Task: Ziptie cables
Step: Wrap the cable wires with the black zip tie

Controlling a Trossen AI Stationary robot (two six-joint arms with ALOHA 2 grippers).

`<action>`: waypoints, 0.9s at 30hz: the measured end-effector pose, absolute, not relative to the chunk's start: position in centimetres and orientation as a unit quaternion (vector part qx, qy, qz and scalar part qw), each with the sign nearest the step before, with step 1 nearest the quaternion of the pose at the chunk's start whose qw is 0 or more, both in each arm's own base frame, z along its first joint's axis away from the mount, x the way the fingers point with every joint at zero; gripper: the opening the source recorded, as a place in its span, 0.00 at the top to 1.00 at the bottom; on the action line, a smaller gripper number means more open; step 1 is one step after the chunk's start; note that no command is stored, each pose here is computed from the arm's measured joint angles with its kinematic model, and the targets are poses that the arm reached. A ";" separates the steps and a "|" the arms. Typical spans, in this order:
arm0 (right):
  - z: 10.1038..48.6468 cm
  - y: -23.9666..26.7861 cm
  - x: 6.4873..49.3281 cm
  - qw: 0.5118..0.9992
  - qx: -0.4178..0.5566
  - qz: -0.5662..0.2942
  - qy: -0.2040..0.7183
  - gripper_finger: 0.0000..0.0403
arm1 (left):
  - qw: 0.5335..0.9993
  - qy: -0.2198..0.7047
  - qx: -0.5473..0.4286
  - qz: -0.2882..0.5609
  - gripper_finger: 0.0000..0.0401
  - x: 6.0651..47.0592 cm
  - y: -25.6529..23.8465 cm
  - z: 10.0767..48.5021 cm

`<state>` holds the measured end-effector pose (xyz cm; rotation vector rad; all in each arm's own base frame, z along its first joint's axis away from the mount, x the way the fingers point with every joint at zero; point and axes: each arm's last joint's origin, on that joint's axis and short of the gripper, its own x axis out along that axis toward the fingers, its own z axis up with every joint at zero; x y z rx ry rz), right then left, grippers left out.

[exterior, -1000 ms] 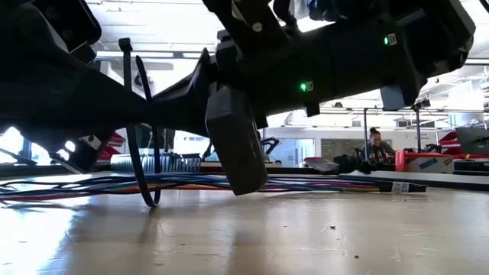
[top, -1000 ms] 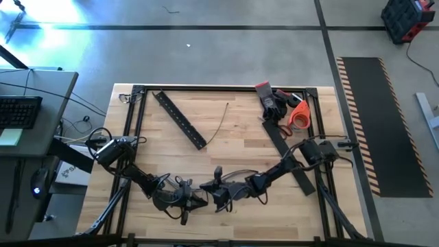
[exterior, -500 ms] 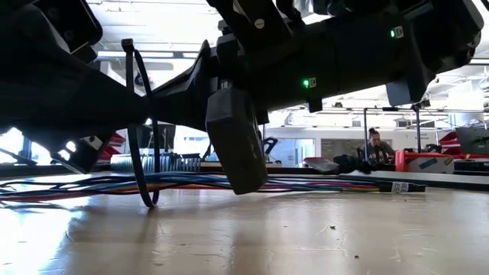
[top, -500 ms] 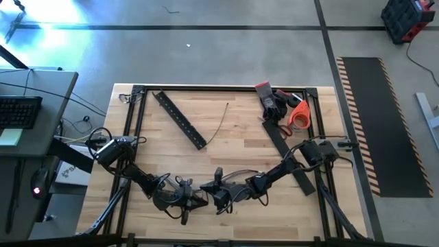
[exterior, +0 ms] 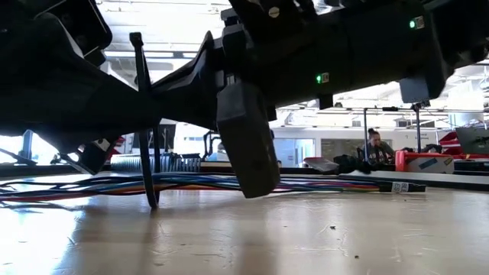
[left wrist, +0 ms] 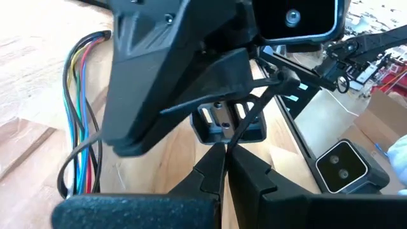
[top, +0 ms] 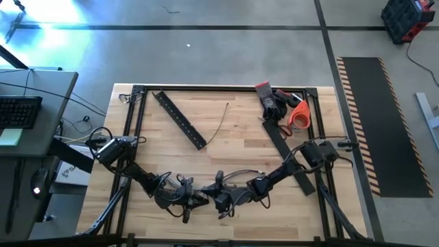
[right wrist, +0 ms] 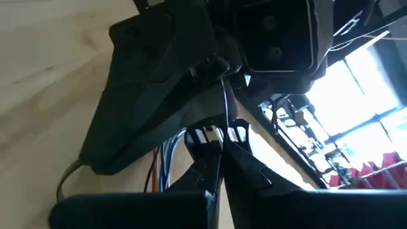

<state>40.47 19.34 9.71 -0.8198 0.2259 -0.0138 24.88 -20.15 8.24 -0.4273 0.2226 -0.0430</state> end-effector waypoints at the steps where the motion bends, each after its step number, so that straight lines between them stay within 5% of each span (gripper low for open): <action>1: 9.8 19.5 40.4 0.909 -0.402 -0.009 0.108 1.00 | 0.970 0.111 -0.213 -0.021 1.00 24.9 -20.2 8.2; 27: 10.4 20.0 40.2 0.792 -0.602 -0.022 0.096 1.00 | 0.942 0.134 -0.304 -0.057 1.00 24.9 -20.4 8.2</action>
